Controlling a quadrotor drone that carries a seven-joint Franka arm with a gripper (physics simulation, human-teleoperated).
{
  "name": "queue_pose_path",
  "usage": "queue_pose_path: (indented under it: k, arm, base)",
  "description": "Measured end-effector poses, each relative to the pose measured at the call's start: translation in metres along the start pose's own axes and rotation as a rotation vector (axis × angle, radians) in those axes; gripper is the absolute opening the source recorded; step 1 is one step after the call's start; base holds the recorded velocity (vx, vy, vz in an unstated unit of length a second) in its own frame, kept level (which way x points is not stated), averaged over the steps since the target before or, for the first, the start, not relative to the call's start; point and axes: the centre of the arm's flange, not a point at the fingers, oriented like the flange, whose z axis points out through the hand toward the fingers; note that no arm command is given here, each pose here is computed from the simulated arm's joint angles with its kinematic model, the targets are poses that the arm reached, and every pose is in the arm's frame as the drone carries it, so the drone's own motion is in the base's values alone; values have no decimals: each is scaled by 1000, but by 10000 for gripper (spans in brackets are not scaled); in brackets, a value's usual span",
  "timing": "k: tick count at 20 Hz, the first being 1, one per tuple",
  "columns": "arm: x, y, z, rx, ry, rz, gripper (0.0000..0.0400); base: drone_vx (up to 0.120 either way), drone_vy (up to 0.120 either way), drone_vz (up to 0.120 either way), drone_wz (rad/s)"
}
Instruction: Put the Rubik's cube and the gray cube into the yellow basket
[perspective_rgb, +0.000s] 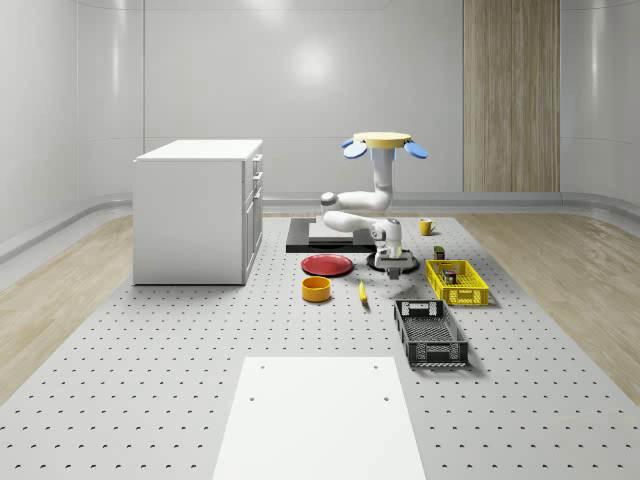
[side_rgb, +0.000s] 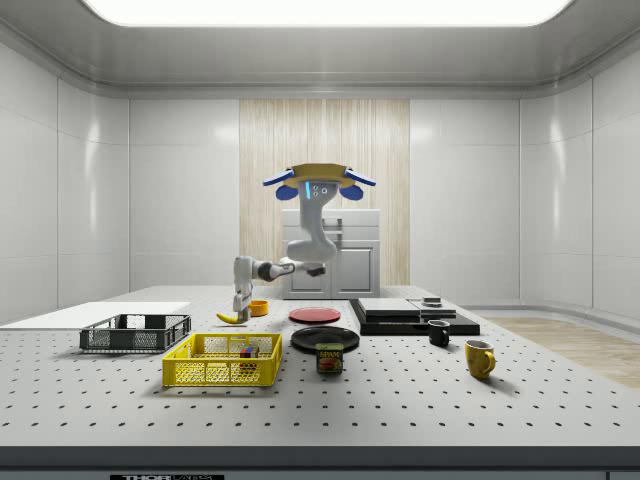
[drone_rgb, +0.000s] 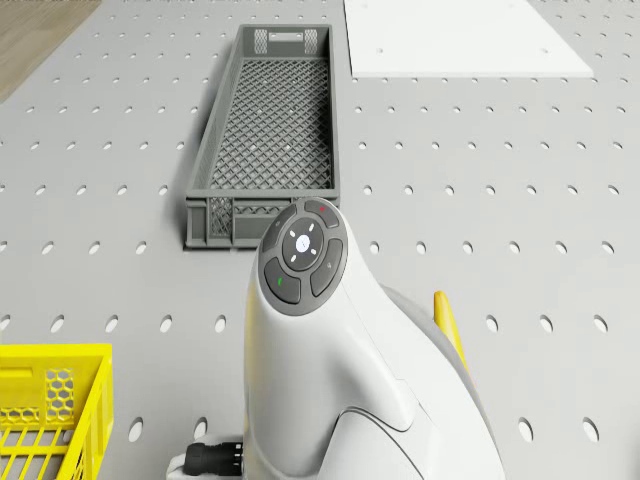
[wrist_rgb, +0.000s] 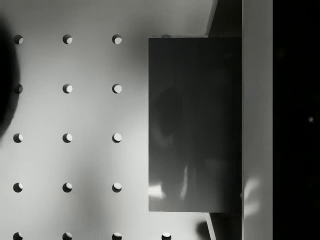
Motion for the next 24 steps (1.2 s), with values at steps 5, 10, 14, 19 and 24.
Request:
queue_pose_path:
  k: [5, 10, 14, 19, 24]
  arm:
    - [0, 0, -9, 0, 0, 0, 250]
    - [0, 0, -12, 0, 0, 0, 250]
    - [0, 0, -13, 0, 0, 0, 250]
    - [0, 0, -13, 0, 0, 0, 250]
    - [0, 0, -13, 0, 0, 0, 250]
  base:
    - [0, 0, 120, 0]
    - [0, 32, 56, 0]
    - [40, 120, 0, 0]
    - [56, 120, 0, 0]
    - [0, 120, 0, 0]
